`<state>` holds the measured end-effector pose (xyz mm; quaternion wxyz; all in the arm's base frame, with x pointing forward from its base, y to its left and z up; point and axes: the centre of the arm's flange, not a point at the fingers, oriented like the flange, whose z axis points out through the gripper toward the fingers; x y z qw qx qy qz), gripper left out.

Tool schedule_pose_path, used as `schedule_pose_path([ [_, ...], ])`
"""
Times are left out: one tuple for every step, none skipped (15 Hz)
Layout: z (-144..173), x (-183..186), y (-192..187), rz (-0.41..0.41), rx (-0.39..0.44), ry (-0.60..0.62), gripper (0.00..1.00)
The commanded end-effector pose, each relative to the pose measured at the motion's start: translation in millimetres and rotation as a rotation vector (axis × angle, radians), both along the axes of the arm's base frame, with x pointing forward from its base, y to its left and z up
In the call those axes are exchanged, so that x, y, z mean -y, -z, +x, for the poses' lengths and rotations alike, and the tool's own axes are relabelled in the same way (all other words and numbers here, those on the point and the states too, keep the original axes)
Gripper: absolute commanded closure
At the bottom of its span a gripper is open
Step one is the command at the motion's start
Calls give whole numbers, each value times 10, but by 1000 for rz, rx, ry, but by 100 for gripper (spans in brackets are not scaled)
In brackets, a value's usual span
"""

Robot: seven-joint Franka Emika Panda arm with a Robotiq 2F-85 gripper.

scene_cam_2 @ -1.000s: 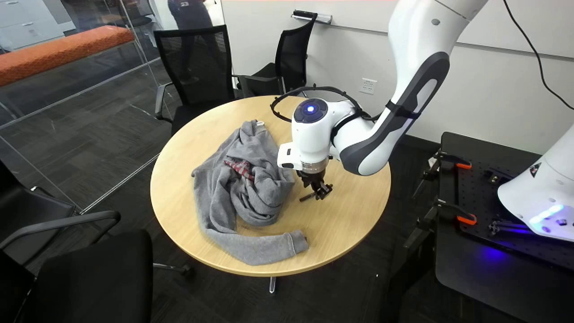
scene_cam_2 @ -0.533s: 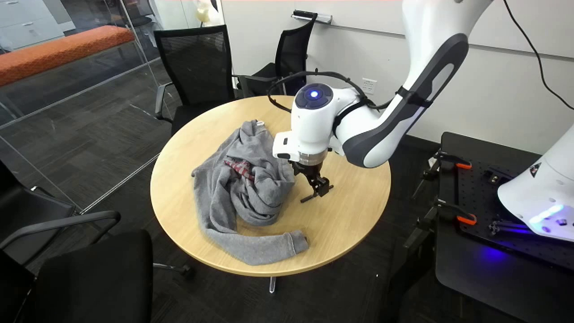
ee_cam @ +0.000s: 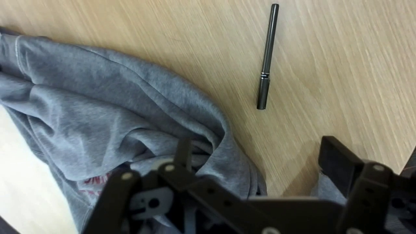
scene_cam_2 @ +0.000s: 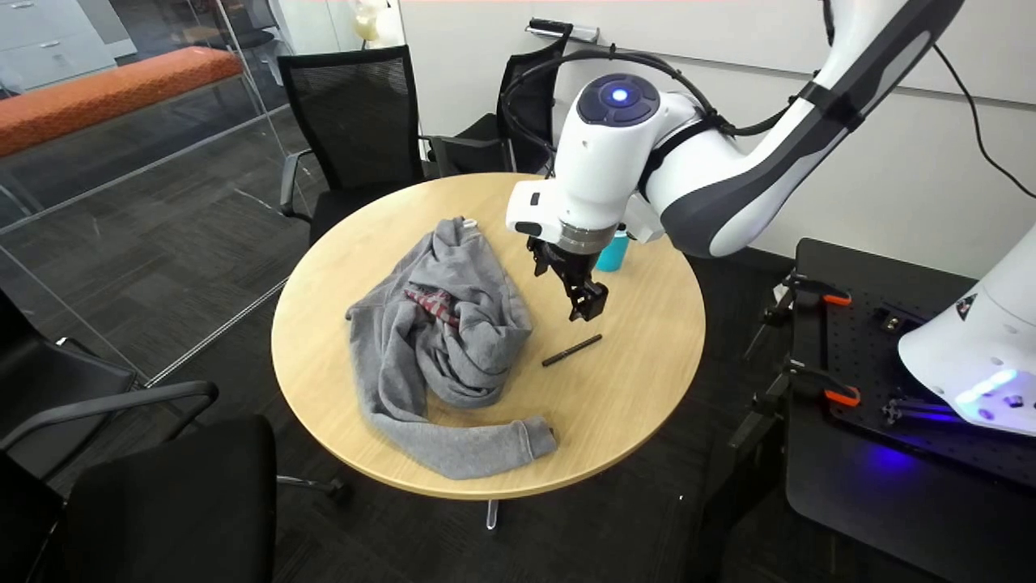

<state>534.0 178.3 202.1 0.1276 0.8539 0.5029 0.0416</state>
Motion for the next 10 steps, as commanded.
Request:
schedule_pose_path([
  [-3, 1, 23, -1, -4, 0, 0],
  [-4, -1, 58, -2, -9, 0, 0],
  [-9, -3, 85, -3, -13, -1, 0],
  [-11, -1, 97, -3, -15, 0, 0],
  [-9, 0, 103, -3, -16, 0, 0],
  [-9, -1, 103, -3, -16, 0, 0],
  [-9, -1, 103, -3, -16, 0, 0],
  [-8, -1, 102, -3, -16, 0, 0],
  [-7, -2, 101, -3, -16, 0, 0],
  [-7, -3, 101, -3, -16, 0, 0],
])
